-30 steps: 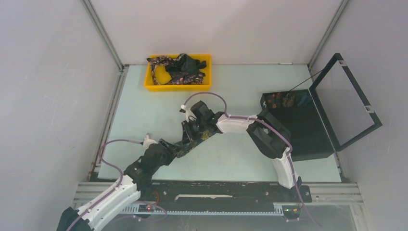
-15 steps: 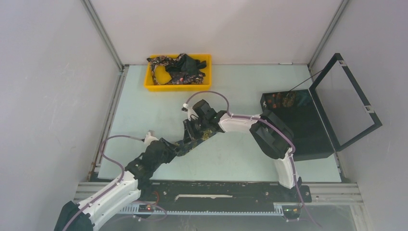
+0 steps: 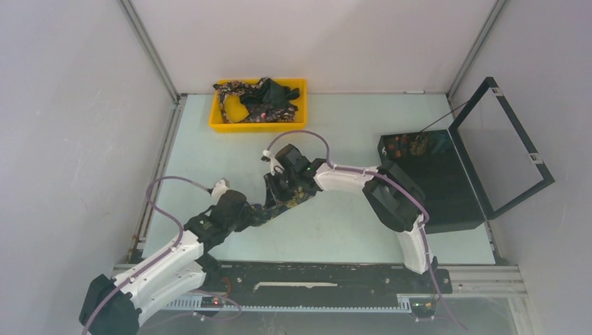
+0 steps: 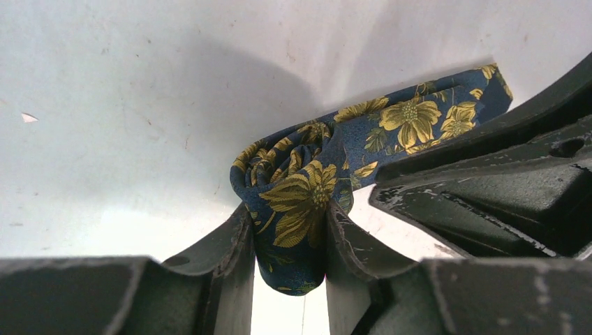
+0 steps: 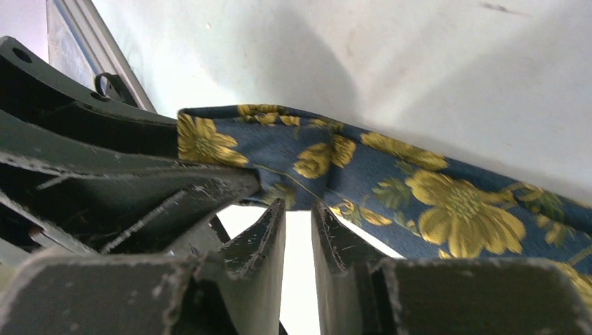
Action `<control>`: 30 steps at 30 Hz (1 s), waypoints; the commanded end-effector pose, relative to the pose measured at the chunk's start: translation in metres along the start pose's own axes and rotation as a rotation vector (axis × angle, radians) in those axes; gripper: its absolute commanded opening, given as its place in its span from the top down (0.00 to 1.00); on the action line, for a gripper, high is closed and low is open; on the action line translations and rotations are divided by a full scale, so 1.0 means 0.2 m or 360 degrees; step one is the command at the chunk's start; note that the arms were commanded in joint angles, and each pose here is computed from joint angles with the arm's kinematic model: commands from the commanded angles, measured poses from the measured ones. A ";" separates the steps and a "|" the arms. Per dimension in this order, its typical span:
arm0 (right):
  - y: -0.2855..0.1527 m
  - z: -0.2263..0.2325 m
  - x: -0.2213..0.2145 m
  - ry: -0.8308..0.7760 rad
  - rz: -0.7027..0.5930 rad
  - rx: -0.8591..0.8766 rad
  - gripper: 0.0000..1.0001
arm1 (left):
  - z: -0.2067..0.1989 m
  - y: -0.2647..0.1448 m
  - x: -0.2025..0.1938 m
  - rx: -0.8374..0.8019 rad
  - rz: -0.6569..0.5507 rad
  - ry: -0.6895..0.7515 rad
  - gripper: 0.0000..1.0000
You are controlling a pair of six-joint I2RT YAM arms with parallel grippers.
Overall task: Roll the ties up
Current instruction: Roll the tie at the center of the board.
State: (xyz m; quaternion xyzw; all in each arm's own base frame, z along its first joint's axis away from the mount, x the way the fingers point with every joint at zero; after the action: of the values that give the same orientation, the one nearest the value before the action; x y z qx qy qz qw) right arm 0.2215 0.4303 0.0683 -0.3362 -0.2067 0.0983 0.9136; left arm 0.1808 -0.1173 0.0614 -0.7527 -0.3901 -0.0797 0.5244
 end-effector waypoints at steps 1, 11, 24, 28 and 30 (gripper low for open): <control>0.07 0.10 0.05 -0.0074 -0.0015 0.0029 0.77 | 0.03 -0.02 0.02 0.0102 0.0030 0.0163 0.86; 0.17 0.10 0.02 -0.0081 0.0041 -0.0015 0.78 | 0.01 -0.05 0.04 0.0160 0.0122 0.0342 0.87; 0.11 -0.15 -0.04 0.0034 0.0051 -0.0161 0.79 | -0.02 -0.08 0.07 0.0151 0.0150 0.0409 0.89; 0.13 -0.20 -0.07 0.0056 0.0071 -0.0183 0.80 | -0.06 -0.09 0.07 0.0091 0.0147 0.0414 0.89; 0.14 -0.23 -0.08 0.0069 0.0076 -0.0189 0.80 | -0.07 -0.10 0.08 0.0063 0.0152 0.0430 0.90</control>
State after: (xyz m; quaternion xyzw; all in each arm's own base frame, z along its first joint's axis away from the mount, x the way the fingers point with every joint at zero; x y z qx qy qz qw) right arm 0.2211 0.4318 0.0341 -0.3650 -0.1834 0.1099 0.9061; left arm 0.1761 -0.1129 0.0721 -0.7321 -0.2839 -0.1208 0.6073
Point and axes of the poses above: each gripper's point midway between its finger pads, its own y axis out along the fingers, its own z axis along the line the jaws close on, x = y × z, the point moved 2 cm from there along -y, back along the fingers, and after that the axes turned 6 degrees about y, right-handed, at the moved point
